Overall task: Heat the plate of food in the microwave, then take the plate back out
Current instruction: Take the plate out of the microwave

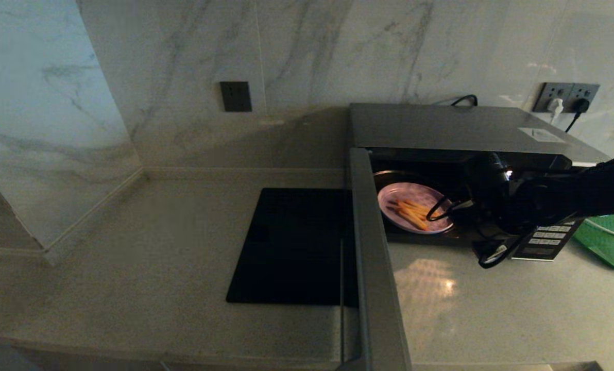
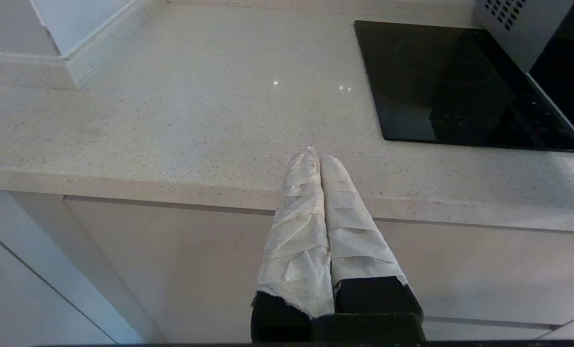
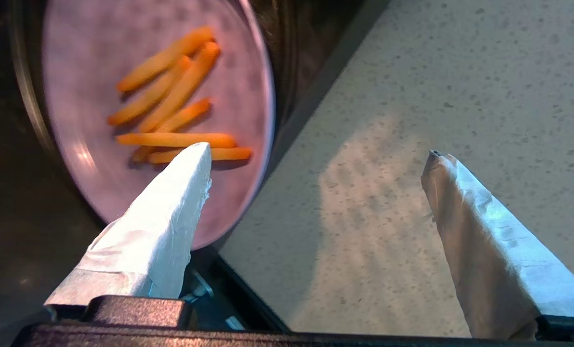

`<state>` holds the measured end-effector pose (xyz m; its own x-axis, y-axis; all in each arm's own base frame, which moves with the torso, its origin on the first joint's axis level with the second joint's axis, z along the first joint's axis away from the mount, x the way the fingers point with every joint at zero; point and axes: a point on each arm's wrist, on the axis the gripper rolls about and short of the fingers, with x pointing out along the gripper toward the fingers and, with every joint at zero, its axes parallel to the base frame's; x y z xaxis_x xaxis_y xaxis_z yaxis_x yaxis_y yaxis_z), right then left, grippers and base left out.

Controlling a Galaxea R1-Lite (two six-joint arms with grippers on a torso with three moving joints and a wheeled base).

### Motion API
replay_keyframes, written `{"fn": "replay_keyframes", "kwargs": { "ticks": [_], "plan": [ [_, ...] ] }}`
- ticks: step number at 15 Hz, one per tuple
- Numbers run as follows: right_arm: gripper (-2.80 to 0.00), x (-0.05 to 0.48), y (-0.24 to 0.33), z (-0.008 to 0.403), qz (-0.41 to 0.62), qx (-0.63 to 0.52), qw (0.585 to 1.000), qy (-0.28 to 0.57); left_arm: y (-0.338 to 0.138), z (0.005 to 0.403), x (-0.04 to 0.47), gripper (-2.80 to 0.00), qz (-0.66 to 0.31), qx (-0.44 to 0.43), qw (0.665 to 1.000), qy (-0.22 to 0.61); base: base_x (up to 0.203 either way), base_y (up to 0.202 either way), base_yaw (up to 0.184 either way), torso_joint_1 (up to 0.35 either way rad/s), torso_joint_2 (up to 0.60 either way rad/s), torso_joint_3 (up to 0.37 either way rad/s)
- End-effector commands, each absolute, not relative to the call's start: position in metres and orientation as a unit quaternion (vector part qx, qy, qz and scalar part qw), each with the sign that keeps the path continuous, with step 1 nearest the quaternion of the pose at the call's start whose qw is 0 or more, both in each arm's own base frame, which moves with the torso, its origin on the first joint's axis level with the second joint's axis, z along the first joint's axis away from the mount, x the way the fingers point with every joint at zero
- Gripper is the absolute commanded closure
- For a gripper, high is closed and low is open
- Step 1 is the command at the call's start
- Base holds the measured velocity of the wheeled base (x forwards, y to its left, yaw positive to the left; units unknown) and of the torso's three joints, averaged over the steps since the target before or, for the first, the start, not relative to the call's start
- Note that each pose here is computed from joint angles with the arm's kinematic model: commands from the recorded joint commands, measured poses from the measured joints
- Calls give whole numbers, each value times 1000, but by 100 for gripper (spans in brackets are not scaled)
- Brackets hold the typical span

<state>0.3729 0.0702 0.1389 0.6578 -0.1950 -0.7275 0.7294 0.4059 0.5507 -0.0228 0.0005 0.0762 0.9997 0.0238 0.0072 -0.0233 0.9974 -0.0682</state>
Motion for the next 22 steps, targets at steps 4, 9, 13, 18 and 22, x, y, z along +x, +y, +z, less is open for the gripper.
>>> {"fn": "replay_keyframes", "kwargs": {
  "ticks": [4,9,13,18,22],
  "plan": [
    [-280,374,72,134,-276,462,781,316,0,76,-23,0,12,-35,999,-4,0,0,0,0,0,0],
    [-280,377,73,126,-275,457,779,329,0,76,-23,0,13,-35,999,-4,0,0,0,0,0,0],
    [-280,377,73,123,-277,455,778,332,0,76,-23,0,13,-35,999,-4,0,0,0,0,0,0],
    [-280,381,74,116,-282,449,779,336,0,76,-23,0,13,-35,999,-4,0,0,0,0,0,0],
    [-280,386,75,127,-276,457,783,321,0,76,-23,0,13,-35,999,-4,0,0,0,0,0,0]
  ]
}}
